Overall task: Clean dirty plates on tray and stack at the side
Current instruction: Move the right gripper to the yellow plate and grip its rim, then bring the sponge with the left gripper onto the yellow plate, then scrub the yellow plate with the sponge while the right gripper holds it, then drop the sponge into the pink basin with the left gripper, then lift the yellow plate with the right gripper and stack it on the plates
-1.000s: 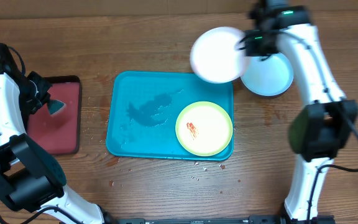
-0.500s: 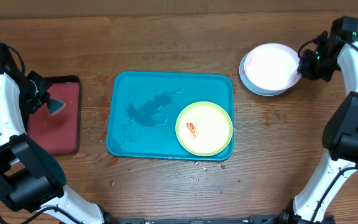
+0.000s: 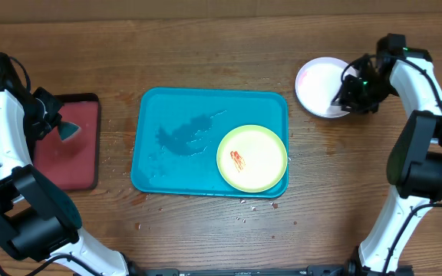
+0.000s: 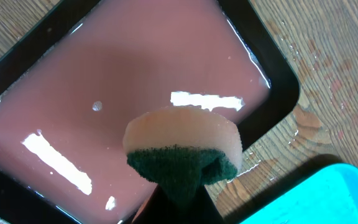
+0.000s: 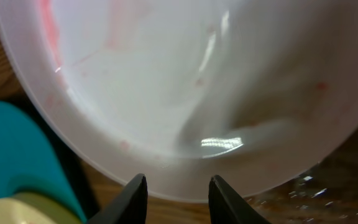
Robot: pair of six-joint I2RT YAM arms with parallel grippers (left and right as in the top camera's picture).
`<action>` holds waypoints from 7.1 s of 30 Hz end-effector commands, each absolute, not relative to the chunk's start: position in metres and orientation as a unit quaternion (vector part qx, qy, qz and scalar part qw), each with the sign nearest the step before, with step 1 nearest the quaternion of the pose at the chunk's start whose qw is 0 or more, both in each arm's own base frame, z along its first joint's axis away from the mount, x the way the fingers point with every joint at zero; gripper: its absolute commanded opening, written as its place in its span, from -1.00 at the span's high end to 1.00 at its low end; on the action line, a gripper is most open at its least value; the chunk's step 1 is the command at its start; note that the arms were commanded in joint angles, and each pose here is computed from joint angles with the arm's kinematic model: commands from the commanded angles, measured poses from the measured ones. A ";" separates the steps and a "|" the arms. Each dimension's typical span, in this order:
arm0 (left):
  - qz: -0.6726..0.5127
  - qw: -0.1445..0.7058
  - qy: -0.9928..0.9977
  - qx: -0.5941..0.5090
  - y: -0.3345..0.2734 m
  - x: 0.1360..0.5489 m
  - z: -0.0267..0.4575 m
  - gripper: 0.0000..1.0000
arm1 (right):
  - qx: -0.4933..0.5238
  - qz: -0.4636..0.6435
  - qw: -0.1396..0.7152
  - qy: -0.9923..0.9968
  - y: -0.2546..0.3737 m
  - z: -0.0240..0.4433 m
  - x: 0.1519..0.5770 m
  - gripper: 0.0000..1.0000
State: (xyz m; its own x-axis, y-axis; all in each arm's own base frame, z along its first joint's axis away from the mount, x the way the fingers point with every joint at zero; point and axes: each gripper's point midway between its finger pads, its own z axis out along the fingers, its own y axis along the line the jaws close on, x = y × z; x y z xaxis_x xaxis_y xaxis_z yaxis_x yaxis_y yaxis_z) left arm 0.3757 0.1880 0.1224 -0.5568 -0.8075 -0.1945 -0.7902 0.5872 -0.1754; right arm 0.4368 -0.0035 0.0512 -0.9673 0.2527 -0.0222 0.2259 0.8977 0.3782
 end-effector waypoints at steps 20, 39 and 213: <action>-0.038 0.126 0.889 -0.439 0.181 0.379 0.122 0.92 | -0.273 0.091 0.062 0.956 0.144 0.074 0.373 -0.08; -0.038 0.130 0.889 -0.438 0.181 0.381 0.123 0.92 | -0.296 0.132 0.072 0.943 0.171 0.030 0.356 0.06; 0.037 0.043 0.904 -0.424 0.200 0.390 0.071 0.09 | -0.040 0.197 0.062 0.978 0.237 -0.001 0.382 0.93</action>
State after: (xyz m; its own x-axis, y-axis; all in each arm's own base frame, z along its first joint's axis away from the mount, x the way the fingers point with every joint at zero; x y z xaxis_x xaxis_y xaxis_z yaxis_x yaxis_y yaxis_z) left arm 0.3838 0.2029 0.0609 -0.6531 -0.7492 -0.1109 -0.7573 0.6464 0.0929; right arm 0.3739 0.2475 0.0059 -0.9914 -0.0424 -0.1238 -0.0929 0.8943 0.4377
